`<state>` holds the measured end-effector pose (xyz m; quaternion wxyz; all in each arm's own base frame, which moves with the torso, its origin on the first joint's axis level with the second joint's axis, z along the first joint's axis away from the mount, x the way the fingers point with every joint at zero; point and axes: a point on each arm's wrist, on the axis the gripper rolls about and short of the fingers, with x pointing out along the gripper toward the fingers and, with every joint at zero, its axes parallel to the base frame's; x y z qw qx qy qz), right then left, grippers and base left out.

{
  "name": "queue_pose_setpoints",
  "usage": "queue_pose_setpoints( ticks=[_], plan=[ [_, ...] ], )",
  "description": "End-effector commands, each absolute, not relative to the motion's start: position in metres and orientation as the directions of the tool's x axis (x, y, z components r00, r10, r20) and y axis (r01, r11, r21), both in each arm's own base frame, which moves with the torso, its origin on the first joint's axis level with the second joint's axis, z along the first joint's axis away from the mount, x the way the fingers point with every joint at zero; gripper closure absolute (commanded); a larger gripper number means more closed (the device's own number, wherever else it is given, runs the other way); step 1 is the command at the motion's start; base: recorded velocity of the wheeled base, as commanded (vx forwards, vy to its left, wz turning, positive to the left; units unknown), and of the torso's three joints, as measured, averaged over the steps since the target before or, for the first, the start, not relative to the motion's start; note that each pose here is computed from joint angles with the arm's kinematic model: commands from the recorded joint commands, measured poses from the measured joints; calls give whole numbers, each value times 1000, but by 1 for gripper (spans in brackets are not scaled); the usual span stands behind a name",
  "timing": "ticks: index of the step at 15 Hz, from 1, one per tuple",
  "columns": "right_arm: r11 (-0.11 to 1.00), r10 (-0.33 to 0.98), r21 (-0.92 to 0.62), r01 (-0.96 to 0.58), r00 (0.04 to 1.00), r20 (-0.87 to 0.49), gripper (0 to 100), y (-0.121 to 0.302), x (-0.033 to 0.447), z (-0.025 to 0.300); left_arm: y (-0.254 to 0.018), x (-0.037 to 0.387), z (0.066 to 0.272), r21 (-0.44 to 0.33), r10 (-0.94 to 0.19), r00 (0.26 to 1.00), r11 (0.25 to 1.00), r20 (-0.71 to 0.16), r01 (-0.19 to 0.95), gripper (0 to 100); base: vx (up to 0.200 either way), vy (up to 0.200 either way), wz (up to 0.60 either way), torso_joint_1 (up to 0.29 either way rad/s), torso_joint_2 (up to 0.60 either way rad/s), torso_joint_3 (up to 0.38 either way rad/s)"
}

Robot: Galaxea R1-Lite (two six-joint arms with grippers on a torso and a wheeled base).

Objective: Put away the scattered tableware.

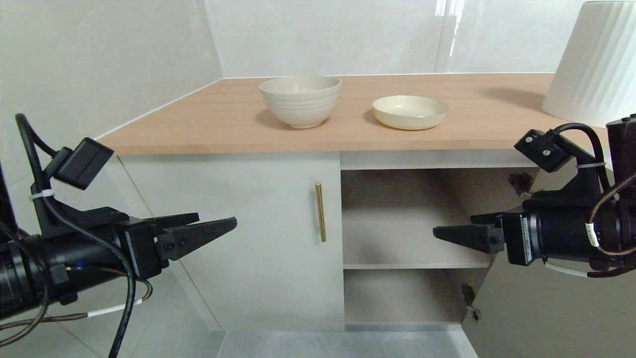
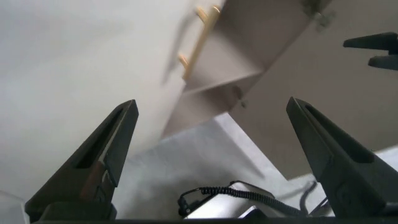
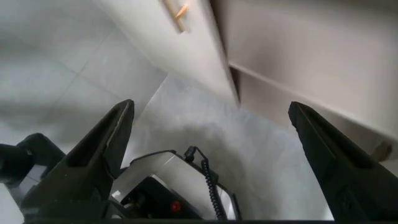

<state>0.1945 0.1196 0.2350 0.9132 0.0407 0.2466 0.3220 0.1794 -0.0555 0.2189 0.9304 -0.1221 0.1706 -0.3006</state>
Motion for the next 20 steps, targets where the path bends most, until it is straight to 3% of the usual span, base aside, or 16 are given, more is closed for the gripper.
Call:
queue_pose_setpoints(
  ticks=[1, 7, 15, 20],
  plan=[
    [789, 608, 231, -570, 670, -426, 0, 119, 193, 231, -55, 179, 218, -330, -600, 761, 791, -247, 516, 0, 0, 0, 0, 0, 0, 0],
    [772, 635, 217, -598, 702, -322, 0, 120, 194, 221, -53, 180, 218, -330, -590, 769, 797, -247, 506, 0, 0, 0, 0, 0, 0, 0],
    [767, 638, 184, -615, 699, -323, 0, 120, 195, 220, -54, 182, 217, -332, -590, 767, 797, -252, 504, 0, 0, 0, 0, 0, 0, 0],
    [767, 638, 182, -616, 699, -323, 0, 120, 195, 220, -53, 182, 217, -332, -588, 768, 798, -254, 502, 0, 0, 0, 0, 73, -221, -239]
  ],
)
